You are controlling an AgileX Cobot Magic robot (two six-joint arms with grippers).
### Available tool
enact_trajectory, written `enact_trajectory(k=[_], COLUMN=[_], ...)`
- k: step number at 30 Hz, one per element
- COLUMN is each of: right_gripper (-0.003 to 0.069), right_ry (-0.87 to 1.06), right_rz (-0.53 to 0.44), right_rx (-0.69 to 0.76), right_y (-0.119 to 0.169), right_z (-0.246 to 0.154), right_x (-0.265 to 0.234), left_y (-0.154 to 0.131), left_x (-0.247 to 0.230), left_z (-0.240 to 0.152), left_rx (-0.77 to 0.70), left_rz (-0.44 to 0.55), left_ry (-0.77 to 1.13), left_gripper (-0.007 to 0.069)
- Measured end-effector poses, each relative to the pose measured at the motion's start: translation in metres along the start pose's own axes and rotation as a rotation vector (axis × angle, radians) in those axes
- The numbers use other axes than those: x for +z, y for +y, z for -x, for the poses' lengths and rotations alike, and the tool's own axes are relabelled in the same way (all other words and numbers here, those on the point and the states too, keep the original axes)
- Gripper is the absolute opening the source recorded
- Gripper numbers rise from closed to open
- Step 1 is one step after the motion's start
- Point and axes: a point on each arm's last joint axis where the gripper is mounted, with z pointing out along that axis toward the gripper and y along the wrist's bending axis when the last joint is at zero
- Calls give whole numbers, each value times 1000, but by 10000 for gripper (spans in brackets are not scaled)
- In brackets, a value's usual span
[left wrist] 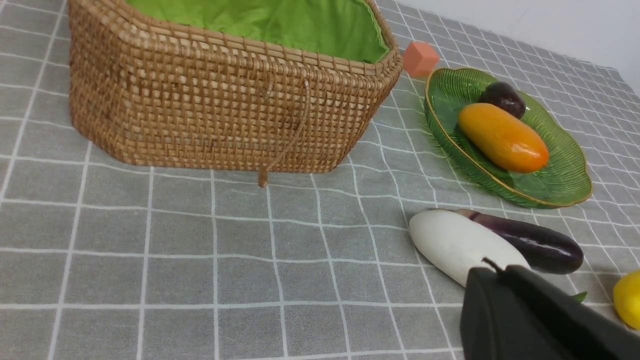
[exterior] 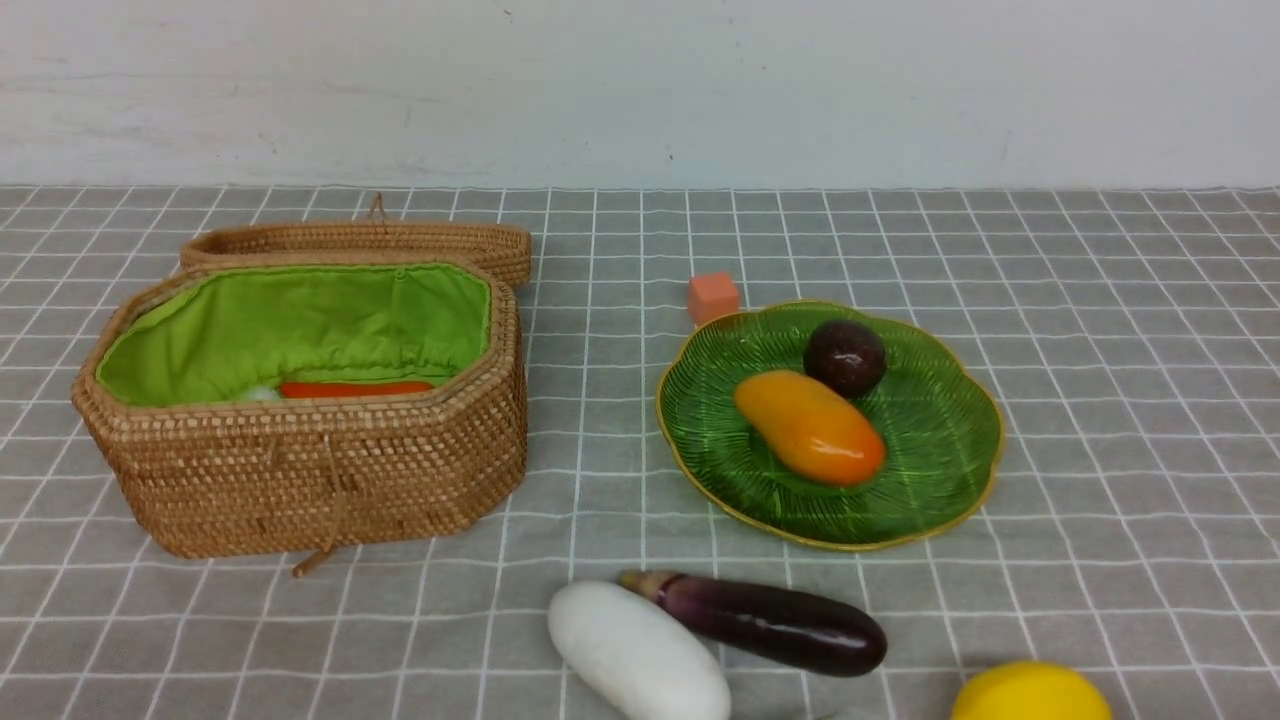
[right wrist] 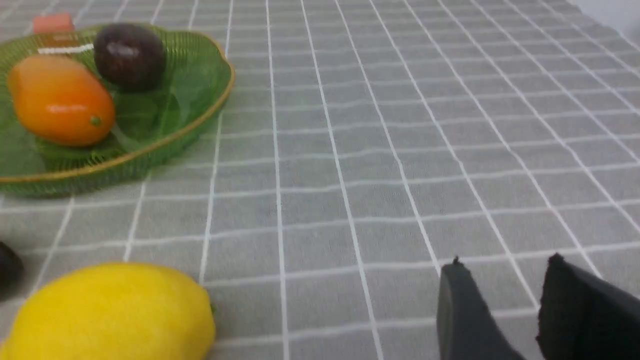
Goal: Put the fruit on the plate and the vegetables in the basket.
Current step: Take a daikon with your right arm and place it on the basket on the left.
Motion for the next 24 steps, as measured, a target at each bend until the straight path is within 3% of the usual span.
enact_trajectory(k=[5, 9, 13, 19, 23, 24], right_gripper=[241, 241, 241, 241, 241, 241], right_ry=[-258, -464, -526, -456, -241, -135], right_rz=[71, 119, 164, 165, 86, 38], right_rx=[245, 309, 445, 491, 425, 344], right_y=[3, 4, 3, 5, 6, 5], right_z=[24, 42, 62, 135, 178, 191], right_x=[-3, -10, -20, -46, -41, -33], left_y=[0, 0, 0, 0, 0, 0], left_x=[0, 0, 0, 0, 0, 0], left_z=[0, 0, 0, 0, 0, 0], left_rx=[0, 0, 0, 1, 1, 1], left_rz=[0, 0, 0, 1, 1, 1], left_ry=[0, 0, 0, 0, 0, 0], left_gripper=[8, 14, 18, 20, 20, 20])
